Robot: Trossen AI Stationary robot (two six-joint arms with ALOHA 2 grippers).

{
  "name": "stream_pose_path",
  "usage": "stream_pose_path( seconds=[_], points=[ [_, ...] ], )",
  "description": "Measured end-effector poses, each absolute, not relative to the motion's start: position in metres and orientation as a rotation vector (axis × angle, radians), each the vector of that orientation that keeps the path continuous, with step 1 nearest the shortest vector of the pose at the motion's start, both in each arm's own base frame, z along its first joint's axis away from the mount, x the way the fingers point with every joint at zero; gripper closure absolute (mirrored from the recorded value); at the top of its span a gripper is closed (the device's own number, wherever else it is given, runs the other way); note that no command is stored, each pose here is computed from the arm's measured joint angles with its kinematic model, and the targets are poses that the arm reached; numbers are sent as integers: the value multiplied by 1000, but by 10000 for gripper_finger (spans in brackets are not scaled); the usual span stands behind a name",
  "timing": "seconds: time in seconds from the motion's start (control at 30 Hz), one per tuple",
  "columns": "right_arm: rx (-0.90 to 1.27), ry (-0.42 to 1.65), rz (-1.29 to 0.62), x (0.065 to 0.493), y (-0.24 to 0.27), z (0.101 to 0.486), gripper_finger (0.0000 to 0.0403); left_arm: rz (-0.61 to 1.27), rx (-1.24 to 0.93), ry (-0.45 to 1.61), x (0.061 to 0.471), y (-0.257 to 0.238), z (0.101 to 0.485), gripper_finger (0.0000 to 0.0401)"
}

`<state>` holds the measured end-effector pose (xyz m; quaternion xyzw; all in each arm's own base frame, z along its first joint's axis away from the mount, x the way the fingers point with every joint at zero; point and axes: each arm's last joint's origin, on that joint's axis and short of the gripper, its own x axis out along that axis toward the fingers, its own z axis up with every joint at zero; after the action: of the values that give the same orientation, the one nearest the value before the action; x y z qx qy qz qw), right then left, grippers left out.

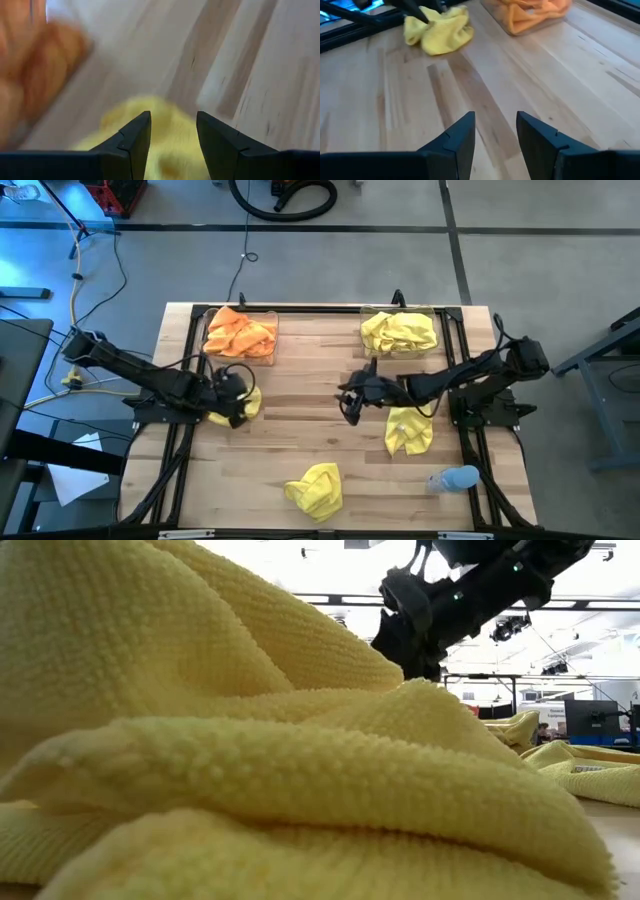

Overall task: Sort microfiber towel by color & place in baskets
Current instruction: Put the top left yellow microfiber cloth into the right transparent bin

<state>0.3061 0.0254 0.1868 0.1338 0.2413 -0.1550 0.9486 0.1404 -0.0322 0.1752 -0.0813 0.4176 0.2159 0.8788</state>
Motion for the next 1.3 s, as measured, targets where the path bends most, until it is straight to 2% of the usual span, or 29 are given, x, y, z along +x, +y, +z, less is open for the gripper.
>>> stream_pose_path(
  seconds=[0.23, 0.53, 0.67, 0.77, 0.87, 0.93, 1.0, 1.1, 1.3],
  points=[
    [253, 477, -282, 307, 32, 188, 265, 614, -436, 1053, 124, -25, 165, 255],
    [277, 475, -290, 307, 32, 188, 265, 708, -488, 1087, 136, -22, 153, 255],
    [277, 477, -290, 306, 32, 188, 265, 716, -507, 1099, 142, -21, 129, 256],
    [277, 477, -290, 306, 32, 188, 265, 713, -527, 1020, 150, -22, 115, 271],
    [260, 479, -286, 306, 32, 188, 265, 674, -518, 964, 160, -24, 113, 315],
    [242, 481, -283, 306, 32, 188, 265, 617, -487, 939, 168, -26, 119, 364],
    [211, 479, -285, 306, 32, 189, 265, 548, -452, 895, 179, -29, 131, 389],
    [150, 461, -293, 307, 31, 191, 265, 468, -417, 762, 202, -28, 162, 392],
    [35, 326, -275, 314, 30, 204, 265, 366, -320, 628, 234, -21, 219, 399]
  ],
)
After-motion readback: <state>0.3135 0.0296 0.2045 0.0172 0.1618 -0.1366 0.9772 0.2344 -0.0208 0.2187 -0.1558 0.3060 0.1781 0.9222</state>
